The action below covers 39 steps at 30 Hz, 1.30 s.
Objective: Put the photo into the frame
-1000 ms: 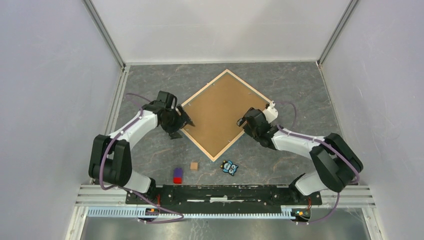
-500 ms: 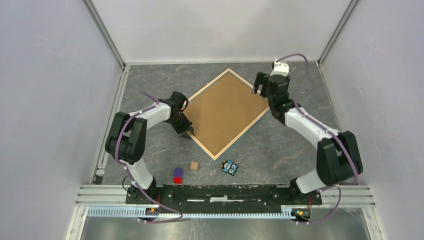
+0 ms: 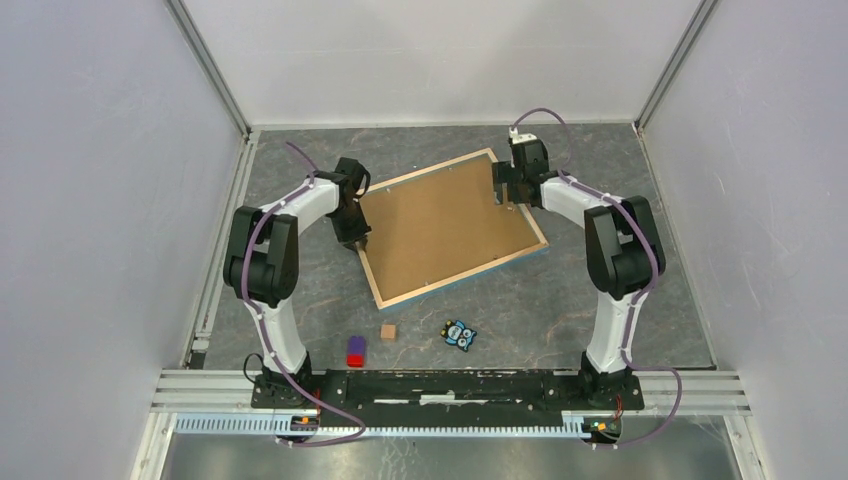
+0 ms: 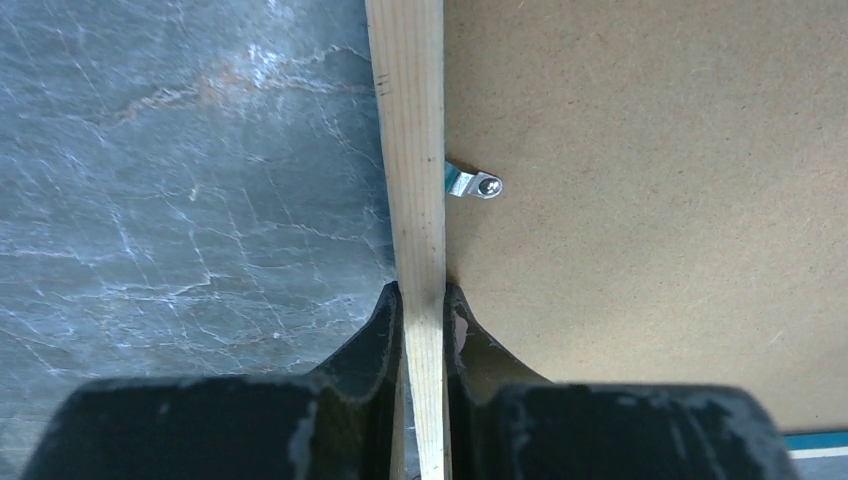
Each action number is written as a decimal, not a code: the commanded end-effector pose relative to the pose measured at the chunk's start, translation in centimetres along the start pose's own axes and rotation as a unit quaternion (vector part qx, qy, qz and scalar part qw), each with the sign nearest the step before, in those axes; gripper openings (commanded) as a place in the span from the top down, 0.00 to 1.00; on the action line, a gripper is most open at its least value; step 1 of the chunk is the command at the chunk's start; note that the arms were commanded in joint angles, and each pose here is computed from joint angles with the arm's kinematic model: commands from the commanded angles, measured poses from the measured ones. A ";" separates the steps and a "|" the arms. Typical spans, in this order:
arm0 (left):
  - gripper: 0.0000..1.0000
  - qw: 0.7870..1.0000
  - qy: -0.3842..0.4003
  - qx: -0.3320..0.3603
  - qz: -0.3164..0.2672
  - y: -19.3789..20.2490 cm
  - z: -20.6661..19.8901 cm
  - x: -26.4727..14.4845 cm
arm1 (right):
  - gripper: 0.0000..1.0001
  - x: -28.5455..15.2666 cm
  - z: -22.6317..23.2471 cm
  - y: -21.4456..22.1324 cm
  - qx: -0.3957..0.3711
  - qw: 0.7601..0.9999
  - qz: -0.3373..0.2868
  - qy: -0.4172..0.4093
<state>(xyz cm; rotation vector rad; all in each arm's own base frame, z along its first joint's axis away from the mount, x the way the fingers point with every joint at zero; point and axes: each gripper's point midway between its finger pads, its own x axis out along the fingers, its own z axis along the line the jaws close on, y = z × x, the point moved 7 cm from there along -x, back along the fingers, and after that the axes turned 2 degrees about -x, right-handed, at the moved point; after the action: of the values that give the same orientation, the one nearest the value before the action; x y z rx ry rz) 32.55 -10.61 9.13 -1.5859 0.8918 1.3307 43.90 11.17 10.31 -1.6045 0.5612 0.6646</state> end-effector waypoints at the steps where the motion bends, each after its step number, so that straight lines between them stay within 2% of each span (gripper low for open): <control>1: 0.98 0.997 -0.057 0.041 0.008 -0.8 2.7 1.7 | 0.09 -2.2 0.0 0.8 0.029 0.999 0.013 0.012; 5: 0.98 0.998 -0.042 0.036 0.011 -0.8 2.5 1.4 | 0.11 -2.9 -0.7 2.0 -0.016 1.000 -0.005 0.013; 9: 0.98 0.999 -0.039 0.035 0.011 -0.7 2.5 1.4 | 0.21 -1.8 -0.3 2.8 -0.053 0.998 0.009 -0.015; 20: 0.98 0.999 -0.030 0.034 0.016 -0.6 2.3 1.3 | 0.39 0.2 0.0 3.7 -0.047 0.999 0.011 -0.012; 28: 0.98 0.999 -0.029 0.034 0.016 -0.6 2.3 1.3 | 0.57 0.6 0.0 3.9 -0.047 0.999 0.020 -0.015; 39: 0.98 0.999 -0.026 0.034 0.019 -0.5 2.2 1.3 | 0.73 0.8 0.1 4.1 -0.040 0.998 0.031 -0.025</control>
<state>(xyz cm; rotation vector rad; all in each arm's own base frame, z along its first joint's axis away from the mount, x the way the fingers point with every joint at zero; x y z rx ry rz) 32.91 -9.68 9.15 -1.5892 0.9279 1.3254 41.86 10.34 8.07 -1.6675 0.5360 0.7145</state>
